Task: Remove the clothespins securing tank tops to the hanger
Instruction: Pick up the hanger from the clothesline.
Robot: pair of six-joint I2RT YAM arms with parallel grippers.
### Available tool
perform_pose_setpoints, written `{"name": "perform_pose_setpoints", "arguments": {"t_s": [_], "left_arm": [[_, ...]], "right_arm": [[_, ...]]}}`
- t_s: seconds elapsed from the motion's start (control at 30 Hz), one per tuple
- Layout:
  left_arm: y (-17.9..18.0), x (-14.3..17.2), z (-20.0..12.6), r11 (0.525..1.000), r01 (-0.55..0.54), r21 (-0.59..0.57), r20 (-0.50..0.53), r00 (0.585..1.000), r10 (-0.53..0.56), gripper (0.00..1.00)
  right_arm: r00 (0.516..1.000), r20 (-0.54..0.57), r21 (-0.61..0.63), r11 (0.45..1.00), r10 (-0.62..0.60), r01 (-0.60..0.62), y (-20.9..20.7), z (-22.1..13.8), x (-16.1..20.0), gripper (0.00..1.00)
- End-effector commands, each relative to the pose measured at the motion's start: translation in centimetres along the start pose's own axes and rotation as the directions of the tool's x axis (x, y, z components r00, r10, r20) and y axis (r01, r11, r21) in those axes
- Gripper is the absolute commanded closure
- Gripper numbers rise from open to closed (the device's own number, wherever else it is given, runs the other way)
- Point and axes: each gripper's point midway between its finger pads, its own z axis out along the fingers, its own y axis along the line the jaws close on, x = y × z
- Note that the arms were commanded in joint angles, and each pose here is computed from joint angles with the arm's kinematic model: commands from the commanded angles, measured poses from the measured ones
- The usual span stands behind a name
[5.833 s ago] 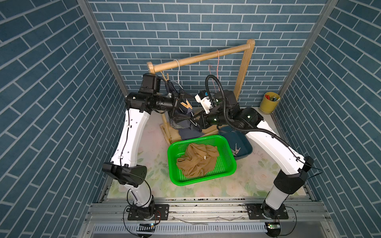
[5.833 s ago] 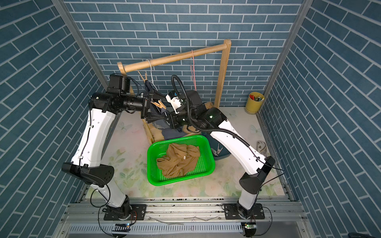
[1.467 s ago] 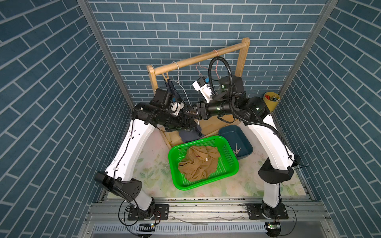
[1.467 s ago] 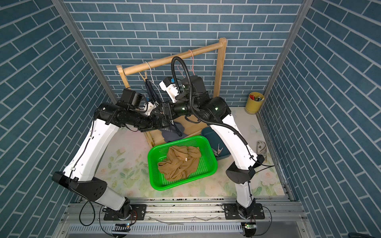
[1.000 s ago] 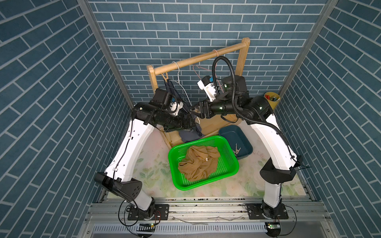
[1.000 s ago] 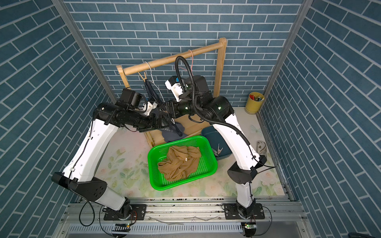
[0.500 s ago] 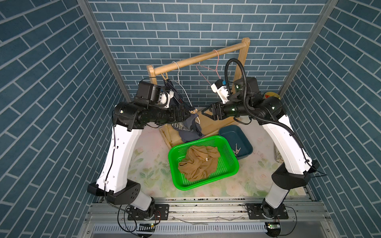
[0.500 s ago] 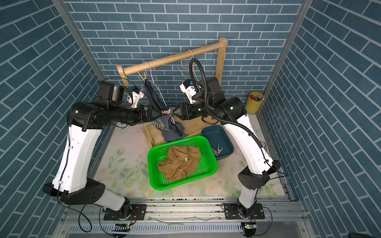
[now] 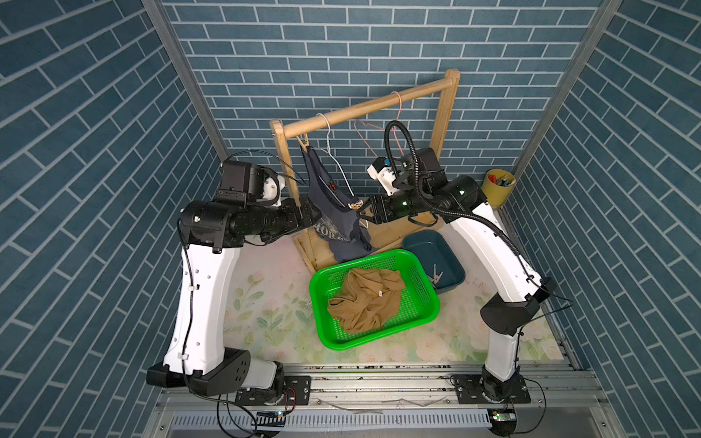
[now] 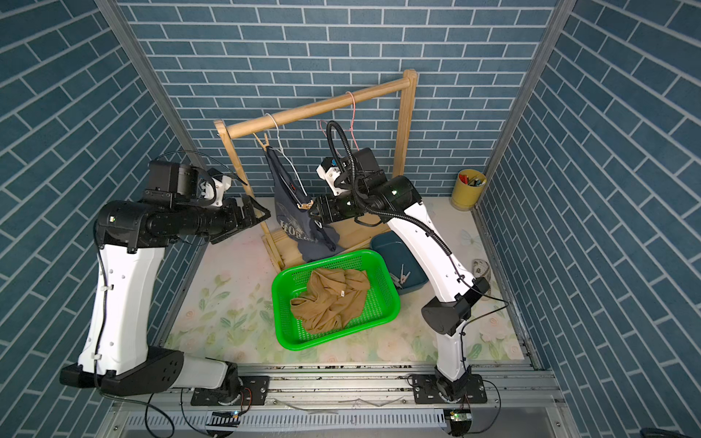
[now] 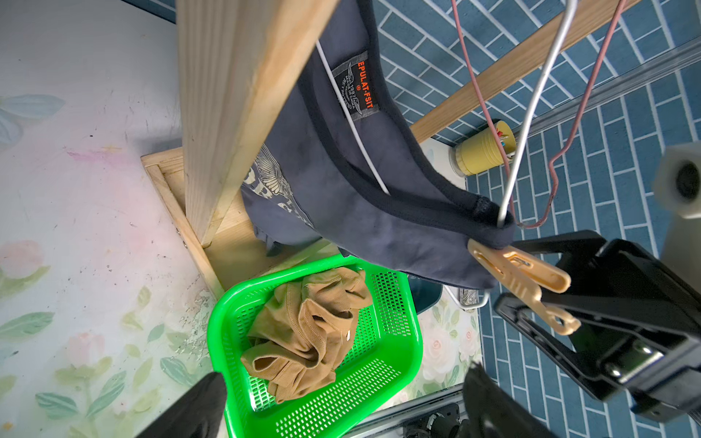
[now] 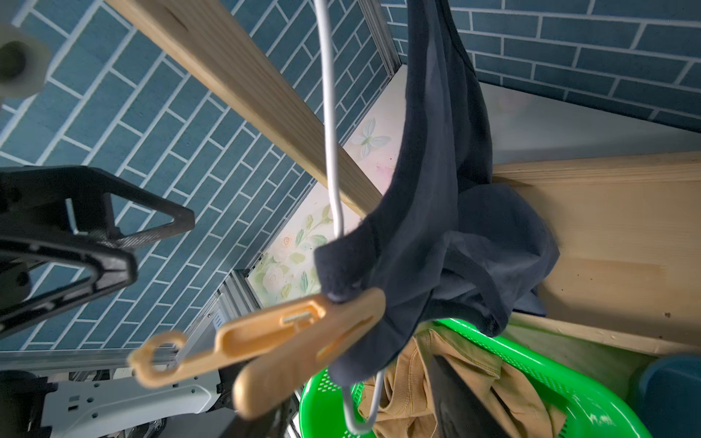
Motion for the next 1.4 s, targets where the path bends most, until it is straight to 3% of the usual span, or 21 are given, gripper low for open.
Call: {"name": "perform_pose_setpoints", "arguments": {"t_s": [0.0, 0.13, 0.27, 0.37, 0.8, 0.97, 1.2, 1.37], "left_arm": [[0.2, 0.3, -0.4, 1.0, 0.01, -0.001, 0.002, 1.0, -0.01, 0.01], [0.4, 0.5, -0.3, 1.0, 0.011, 0.0, -0.001, 1.0, -0.011, 0.01], [0.2, 0.4, 0.0, 1.0, 0.016, 0.012, -0.001, 1.0, -0.016, 0.01], [0.2, 0.0, 0.0, 1.0, 0.017, 0.011, 0.009, 1.0, -0.017, 0.01], [0.1, -2.0, -0.7, 0.999, 0.029, -0.019, 0.083, 0.996, -0.027, 0.01], [1.2, -2.7, -0.5, 0.995, 0.049, -0.088, 0.112, 0.993, -0.039, 0.02], [3.9, -5.2, 1.9, 0.973, 0.035, -0.226, 0.152, 0.988, -0.001, 0.03], [4.8, -8.0, 3.8, 0.966, 0.051, -0.252, 0.176, 0.984, -0.007, 0.04]], "right_arm": [[0.999, -0.009, 0.012, 0.999, -0.04, 0.04, -0.2, 1.2, 0.0, 0.43], [0.999, -0.007, 0.053, 0.998, -0.041, 0.041, -1.0, 1.8, 0.0, 0.52], [0.998, 0.03, 0.077, 0.996, -0.056, 0.053, -1.4, 1.9, -0.9, 0.82], [0.997, 0.047, 0.08, 0.995, -0.064, 0.061, -1.2, 1.7, -1.3, 0.99], [0.991, 0.098, 0.114, 0.99, -0.092, 0.08, 0.2, -2.8, -1.7, 1.0], [0.987, 0.127, 0.116, 0.99, -0.098, 0.084, 1.0, -5.2, -1.9, 1.0], [0.98, 0.176, 0.106, 0.991, -0.097, 0.079, 2.4, -8.3, -2.0, 1.0], [0.974, 0.205, 0.09, 0.993, -0.097, 0.08, 3.6, -10.2, -1.9, 1.0]]}}
